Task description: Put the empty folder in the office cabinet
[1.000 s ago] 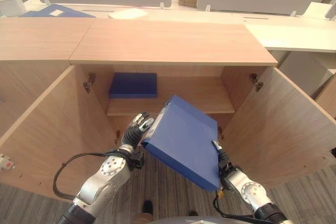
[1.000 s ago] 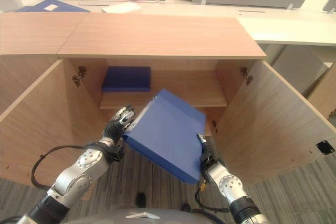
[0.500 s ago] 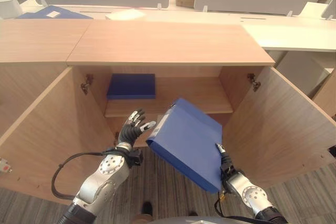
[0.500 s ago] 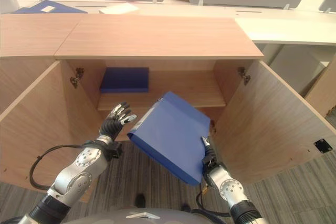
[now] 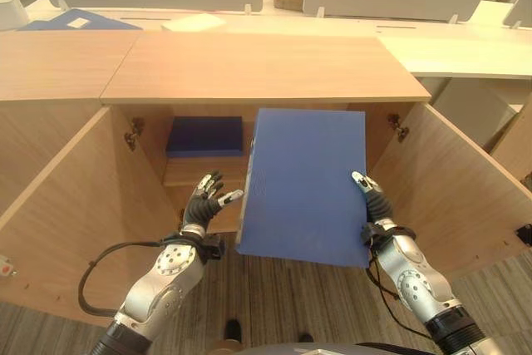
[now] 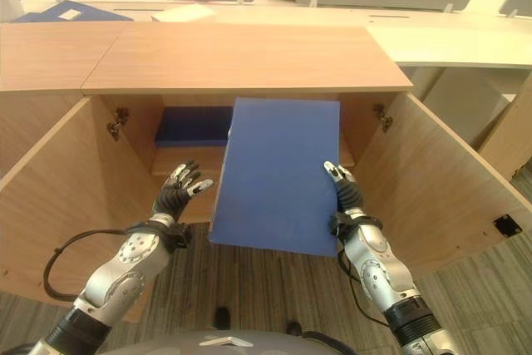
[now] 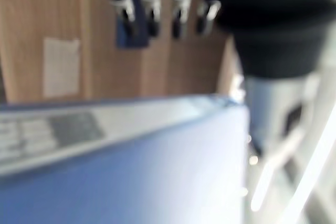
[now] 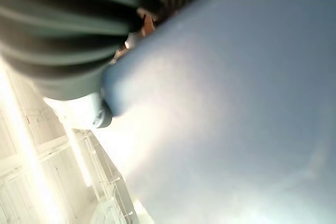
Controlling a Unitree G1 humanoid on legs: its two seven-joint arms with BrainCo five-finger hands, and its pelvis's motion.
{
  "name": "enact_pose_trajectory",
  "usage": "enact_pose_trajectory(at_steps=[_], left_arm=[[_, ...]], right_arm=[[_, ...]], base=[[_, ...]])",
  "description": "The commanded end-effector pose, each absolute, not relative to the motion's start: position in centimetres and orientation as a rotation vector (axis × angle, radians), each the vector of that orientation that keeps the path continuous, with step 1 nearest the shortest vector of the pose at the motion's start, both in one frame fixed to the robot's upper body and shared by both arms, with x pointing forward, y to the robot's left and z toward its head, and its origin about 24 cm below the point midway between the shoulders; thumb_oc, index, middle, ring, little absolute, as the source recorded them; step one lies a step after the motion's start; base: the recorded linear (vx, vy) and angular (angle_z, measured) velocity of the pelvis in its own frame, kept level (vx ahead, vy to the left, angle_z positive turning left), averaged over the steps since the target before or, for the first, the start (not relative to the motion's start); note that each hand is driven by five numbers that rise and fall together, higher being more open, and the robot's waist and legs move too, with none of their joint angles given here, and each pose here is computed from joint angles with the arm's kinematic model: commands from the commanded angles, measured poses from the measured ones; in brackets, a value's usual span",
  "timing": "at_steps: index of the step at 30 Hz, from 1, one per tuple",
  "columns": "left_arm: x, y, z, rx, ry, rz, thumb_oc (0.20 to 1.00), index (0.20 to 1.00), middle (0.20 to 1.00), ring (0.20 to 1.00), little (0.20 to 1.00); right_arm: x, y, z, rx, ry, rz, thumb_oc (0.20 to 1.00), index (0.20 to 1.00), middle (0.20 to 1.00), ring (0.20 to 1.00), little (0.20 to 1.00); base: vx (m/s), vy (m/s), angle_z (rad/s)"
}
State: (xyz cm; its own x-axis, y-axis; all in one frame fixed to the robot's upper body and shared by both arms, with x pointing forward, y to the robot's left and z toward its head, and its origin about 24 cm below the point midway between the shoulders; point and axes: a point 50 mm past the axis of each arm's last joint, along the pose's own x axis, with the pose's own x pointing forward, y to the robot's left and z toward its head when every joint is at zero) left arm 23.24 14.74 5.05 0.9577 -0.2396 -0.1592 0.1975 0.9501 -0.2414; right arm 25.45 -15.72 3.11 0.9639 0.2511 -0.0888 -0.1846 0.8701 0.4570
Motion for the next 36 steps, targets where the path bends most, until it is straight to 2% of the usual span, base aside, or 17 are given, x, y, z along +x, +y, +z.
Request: enact_pose_trajectory(at_steps=[1, 20, 29, 36], left_arm=[[24.2, 15.1, 7.6, -0.192, 0.037, -0.236, 1.000, 1.000, 1.000, 1.000, 1.000], [24.0, 15.8, 7.2, -0.174, 0.035, -0.205, 1.000, 1.000, 1.000, 1.000, 1.000], [23.7, 17.6, 6.6, -0.169, 0.042, -0.079, 1.000, 1.000, 1.000, 1.000, 1.000], [23.6, 19.1, 6.6, -0.159, 0.028, 0.007, 1.000, 1.000, 1.000, 1.000, 1.000]], right_arm=[[27.3, -16.4, 6.8, 0.482, -0.051, 0.259, 0.200, 0.200, 0.200, 0.200, 0.200], [26.5, -15.9, 4.5, 0.559, 0.069, 0.258, 0.200, 0.200, 0.200, 0.200, 0.200], [24.7, -16.3, 1.6, 0.633, 0.203, 0.212, 0.200, 0.200, 0.200, 0.200, 0.200], [24.6, -17.4, 1.4, 0.617, 0.185, 0.213, 0.200, 0.200, 0.200, 0.200, 0.200]], base=[[0.00, 0.000, 0.00], [0.00, -0.008, 0.00], [0.02, -0.115, 0.00], [0.06, -0.089, -0.02]])
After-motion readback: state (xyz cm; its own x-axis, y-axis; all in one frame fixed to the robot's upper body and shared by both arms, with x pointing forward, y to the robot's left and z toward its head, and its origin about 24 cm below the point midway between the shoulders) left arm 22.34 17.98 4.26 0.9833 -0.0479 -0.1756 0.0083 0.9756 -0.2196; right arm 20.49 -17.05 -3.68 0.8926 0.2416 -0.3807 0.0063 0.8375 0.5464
